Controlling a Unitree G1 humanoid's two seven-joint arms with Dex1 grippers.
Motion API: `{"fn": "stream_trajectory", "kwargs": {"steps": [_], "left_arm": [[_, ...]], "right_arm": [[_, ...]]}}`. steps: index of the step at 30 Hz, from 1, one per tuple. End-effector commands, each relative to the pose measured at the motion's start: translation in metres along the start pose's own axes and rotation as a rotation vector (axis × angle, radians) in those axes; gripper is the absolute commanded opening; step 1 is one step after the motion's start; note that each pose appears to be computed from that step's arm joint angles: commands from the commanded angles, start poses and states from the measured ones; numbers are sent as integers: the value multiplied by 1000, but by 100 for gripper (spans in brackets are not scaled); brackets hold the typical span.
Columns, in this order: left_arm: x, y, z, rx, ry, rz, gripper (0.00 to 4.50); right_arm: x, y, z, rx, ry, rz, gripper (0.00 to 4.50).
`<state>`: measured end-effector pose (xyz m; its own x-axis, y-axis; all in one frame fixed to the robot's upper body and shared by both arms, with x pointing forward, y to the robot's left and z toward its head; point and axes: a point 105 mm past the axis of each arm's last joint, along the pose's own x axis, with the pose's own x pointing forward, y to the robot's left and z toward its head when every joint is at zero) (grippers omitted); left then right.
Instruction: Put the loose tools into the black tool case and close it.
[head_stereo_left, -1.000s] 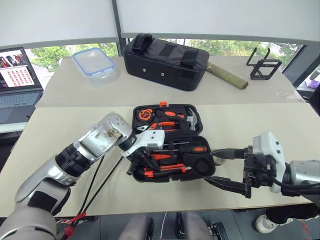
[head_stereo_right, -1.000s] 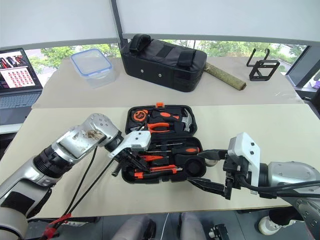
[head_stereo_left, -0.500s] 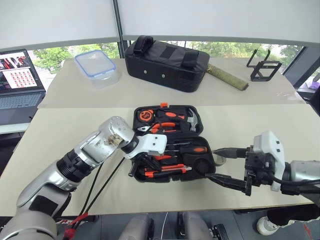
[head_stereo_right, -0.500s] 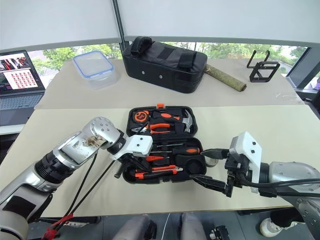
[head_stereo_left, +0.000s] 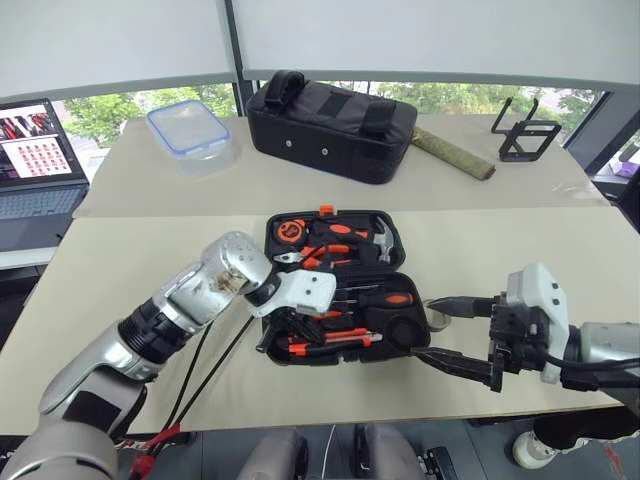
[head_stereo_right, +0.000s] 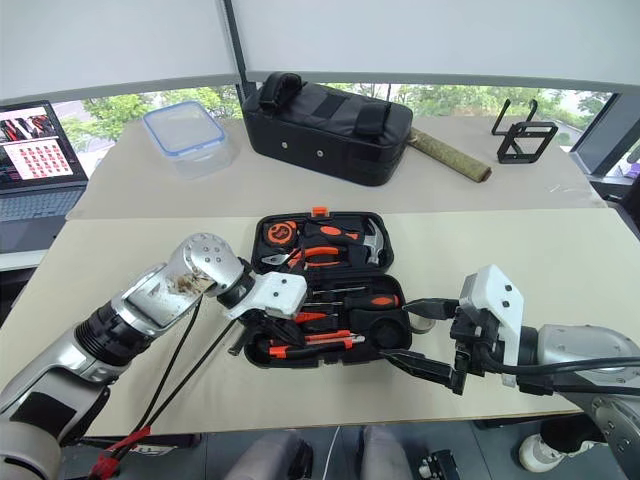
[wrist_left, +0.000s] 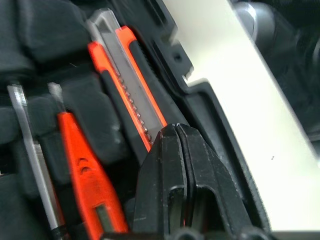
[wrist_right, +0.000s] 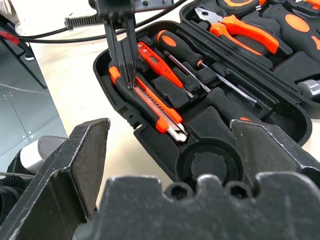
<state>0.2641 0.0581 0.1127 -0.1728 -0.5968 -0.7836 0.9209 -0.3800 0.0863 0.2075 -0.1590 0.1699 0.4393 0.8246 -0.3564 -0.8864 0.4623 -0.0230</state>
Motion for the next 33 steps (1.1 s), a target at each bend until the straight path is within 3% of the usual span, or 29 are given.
{"fn": "stream_trajectory", "kwargs": {"steps": [1,7,10,13,16,20,32,33], "left_arm": [[20,-9,-27,-36,99,-34,7],[6,3,-16,-77,15,37,7],[-30,16,12,-147,-206,104,81],[-69,25,28,-169,-380,195,184],[-96,23,33,-182,-472,245,306],[-118,7,28,-141,-499,283,446],[-115,-16,20,-68,-484,405,446],[-114,-17,19,-74,-479,408,449]], "right_arm": [[-1,3,6,-38,-16,1,450],[-5,-2,2,-49,9,-35,450],[-13,-12,-8,-92,78,-89,450],[-24,-21,-22,-121,159,-110,450],[-31,-27,-34,-191,241,-92,450],[-29,-45,-43,-285,297,-56,450],[9,-76,-61,-461,346,120,450],[12,-77,-62,-465,347,128,424]]}}
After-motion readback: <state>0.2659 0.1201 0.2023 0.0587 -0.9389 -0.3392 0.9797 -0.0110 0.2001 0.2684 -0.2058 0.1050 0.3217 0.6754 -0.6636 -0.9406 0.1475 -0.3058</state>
